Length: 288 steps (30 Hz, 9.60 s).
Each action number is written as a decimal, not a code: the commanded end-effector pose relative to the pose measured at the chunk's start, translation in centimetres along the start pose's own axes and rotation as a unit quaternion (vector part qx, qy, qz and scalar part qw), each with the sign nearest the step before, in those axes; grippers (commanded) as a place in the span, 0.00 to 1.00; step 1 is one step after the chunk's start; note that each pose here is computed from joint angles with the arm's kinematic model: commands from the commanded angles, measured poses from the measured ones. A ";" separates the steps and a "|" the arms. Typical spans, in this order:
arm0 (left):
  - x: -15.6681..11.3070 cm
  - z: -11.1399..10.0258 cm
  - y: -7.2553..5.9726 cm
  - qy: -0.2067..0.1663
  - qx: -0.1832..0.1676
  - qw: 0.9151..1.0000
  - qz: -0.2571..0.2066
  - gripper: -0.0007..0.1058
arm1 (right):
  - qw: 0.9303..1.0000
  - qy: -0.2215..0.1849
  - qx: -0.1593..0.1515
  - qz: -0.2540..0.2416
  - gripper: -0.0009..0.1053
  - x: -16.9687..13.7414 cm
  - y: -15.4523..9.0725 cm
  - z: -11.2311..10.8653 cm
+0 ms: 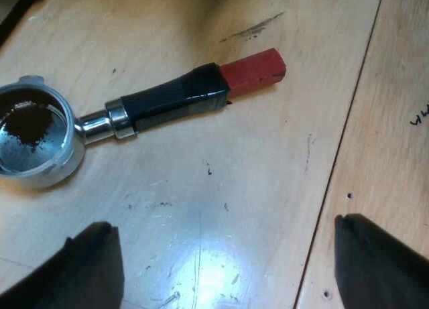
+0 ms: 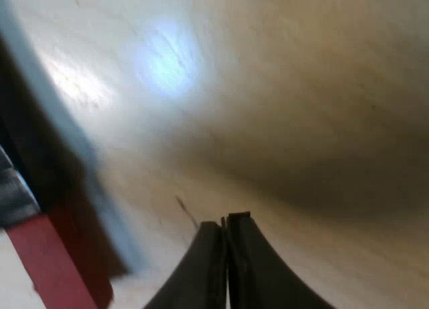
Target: Put the handle in the coffee machine
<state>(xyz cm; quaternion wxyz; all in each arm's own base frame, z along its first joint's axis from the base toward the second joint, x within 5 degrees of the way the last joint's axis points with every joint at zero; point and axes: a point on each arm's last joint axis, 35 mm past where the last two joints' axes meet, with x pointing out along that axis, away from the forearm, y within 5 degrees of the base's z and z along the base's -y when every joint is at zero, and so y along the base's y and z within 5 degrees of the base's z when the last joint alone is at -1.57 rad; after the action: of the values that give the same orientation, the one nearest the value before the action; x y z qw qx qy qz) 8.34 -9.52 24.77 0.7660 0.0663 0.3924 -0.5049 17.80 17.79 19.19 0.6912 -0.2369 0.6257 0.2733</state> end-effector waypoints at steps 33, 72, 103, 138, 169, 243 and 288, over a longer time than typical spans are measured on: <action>-1.1 -0.4 0.4 0.070 -0.038 0.990 0.121 0.65 | 0.998 0.023 -0.054 0.036 0.01 4.5 8.0 0.3; -4.2 -0.1 -0.3 0.139 -0.045 0.964 0.221 0.65 | 0.979 -0.107 -0.008 0.174 0.01 8.0 16.1 5.5; -6.0 1.9 -0.8 0.087 -0.030 0.963 0.255 0.65 | 0.993 -0.060 -0.097 -0.025 0.01 -0.6 12.8 2.3; -9.1 2.7 -3.1 -0.101 -0.045 0.986 0.122 0.65 | 0.970 -0.218 -0.055 0.093 0.72 -6.8 4.6 5.7; -9.0 2.8 -3.3 -0.103 -0.051 0.988 0.099 0.65 | 0.957 -0.214 -0.195 0.038 0.77 1.1 5.2 9.9; -4.2 0.4 -1.6 -0.060 0.072 0.994 0.047 0.65 | 0.988 -0.149 -0.030 0.023 0.01 -8.6 3.6 2.6; 3.7 1.0 1.7 0.007 0.042 0.999 0.010 0.65 | 0.984 -0.172 -0.017 0.038 0.01 -9.9 3.6 2.2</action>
<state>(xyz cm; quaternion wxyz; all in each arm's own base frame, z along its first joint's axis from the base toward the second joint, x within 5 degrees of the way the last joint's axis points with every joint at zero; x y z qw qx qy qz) 10.97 -11.77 22.34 0.7656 0.1072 0.3813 -0.5068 16.34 21.10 28.32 0.7648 -0.1875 0.5157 0.3377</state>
